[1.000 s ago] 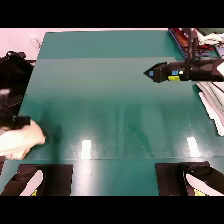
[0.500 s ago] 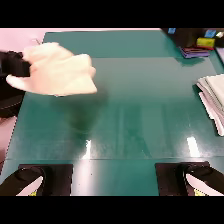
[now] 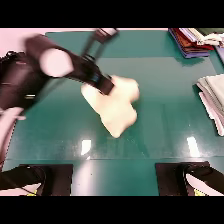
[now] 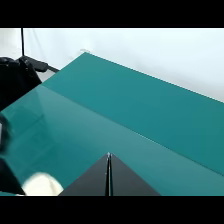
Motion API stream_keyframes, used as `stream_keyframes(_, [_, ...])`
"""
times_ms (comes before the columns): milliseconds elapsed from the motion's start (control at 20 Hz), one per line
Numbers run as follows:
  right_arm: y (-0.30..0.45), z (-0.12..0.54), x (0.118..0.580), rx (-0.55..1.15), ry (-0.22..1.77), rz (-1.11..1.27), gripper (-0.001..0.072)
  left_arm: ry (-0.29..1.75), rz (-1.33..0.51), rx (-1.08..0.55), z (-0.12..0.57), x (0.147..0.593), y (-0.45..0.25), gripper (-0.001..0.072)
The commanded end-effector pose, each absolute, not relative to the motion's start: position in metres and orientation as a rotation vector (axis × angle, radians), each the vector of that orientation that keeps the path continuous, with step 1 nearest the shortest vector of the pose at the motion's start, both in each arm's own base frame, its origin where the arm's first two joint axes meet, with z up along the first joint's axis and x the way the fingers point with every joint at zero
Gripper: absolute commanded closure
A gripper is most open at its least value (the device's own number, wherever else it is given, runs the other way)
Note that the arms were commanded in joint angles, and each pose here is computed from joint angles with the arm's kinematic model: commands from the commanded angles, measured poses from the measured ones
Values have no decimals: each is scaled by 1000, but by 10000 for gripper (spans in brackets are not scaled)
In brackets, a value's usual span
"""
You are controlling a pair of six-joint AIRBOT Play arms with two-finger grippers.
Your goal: Fold the shirts.
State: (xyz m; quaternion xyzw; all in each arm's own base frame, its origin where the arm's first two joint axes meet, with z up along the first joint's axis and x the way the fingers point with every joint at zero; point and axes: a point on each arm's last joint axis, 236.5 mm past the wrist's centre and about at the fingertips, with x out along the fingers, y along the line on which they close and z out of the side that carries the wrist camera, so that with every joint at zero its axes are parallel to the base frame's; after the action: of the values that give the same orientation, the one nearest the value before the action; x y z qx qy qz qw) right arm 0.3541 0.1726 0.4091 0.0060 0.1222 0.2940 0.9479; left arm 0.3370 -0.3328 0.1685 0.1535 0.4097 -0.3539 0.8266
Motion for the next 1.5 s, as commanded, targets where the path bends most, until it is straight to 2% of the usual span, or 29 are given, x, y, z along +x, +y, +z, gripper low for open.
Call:
stream_keyframes(0, [171, 410, 353, 10, 252, 593, 693, 954, -770, 308, 121, 350, -357, 44])
stream_keyframes(200, [171, 408, 352, 8, 261, 596, 693, 1068, -545, 137, 112, 402, -266, 45])
stream_keyframes(350, [172, 406, 352, 6, 269, 597, 693, 1220, -497, -56, 74, 403, -229, 45])
stream_keyframes(450, [172, 406, 352, 5, 269, 597, 693, 1271, -457, -129, 39, 402, -216, 44])
stream_keyframes(750, [173, 384, 352, 38, 350, 599, 693, 1217, -402, -370, -19, 431, -228, 45])
stream_keyframes(1000, [148, 307, 364, 111, 590, 515, 693, 1210, -425, -423, -45, 443, -242, 47])
stream_keyframes(1050, [137, 286, 366, 125, 650, 491, 693, 1190, -427, -425, -43, 448, -242, 169])
stream_keyframes(1100, [125, 262, 366, 137, 721, 459, 693, 1169, -431, -419, -38, 453, -242, 398])
stream_keyframes(1200, [100, 207, 358, 174, 888, 399, 693, 1129, -442, -407, -29, 461, -243, 661])
stream_keyframes(1250, [87, 177, 350, 201, 979, 367, 693, 1117, -450, -403, -22, 465, -245, 682])
stream_keyframes(1400, [53, 83, 318, 320, 1230, 262, 688, 1092, -491, -377, -1, 471, -250, 682])
stream_keyframes(1450, [48, 53, 305, 364, 1298, 234, 550, 1083, -512, -356, 5, 471, -252, 682])
